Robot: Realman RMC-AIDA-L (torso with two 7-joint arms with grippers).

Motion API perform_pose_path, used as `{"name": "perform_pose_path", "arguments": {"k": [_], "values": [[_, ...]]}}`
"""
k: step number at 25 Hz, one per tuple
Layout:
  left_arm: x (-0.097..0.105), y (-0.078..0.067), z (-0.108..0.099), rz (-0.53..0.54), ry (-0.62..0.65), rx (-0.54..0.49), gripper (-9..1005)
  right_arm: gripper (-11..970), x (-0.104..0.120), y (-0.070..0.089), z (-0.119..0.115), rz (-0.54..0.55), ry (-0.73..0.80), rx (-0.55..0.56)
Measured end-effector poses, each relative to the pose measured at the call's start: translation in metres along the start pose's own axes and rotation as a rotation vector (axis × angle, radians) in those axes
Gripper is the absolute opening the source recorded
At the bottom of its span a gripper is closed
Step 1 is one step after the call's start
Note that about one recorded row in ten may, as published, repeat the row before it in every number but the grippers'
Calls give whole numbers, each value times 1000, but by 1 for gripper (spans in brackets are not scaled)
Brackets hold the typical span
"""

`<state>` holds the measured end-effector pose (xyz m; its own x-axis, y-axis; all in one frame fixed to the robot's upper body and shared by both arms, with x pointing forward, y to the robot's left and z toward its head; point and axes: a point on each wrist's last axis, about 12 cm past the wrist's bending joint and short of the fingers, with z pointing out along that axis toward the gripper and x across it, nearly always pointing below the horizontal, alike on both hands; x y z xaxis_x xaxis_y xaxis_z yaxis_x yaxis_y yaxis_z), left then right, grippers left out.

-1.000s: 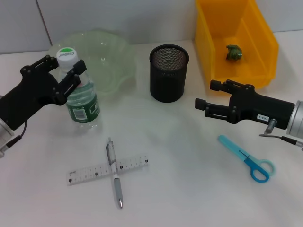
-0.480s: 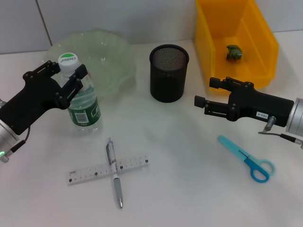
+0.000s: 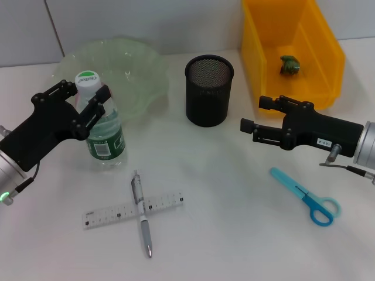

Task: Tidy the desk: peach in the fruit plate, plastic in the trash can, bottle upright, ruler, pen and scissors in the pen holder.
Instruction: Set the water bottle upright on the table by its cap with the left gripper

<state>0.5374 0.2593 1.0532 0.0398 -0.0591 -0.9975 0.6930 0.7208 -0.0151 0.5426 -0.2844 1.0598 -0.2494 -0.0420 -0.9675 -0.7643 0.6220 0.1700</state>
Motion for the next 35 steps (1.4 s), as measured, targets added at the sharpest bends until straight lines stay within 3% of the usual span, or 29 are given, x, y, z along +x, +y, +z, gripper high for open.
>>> {"name": "perform_pose_path", "arguments": {"k": [28,35], "values": [[2,-1,-1,12,4,1,519,824,3,3,1,10,4,-7],[-5,1,-8,-27,-38,21,704,824,3,2,0,13,1,-2]]}}
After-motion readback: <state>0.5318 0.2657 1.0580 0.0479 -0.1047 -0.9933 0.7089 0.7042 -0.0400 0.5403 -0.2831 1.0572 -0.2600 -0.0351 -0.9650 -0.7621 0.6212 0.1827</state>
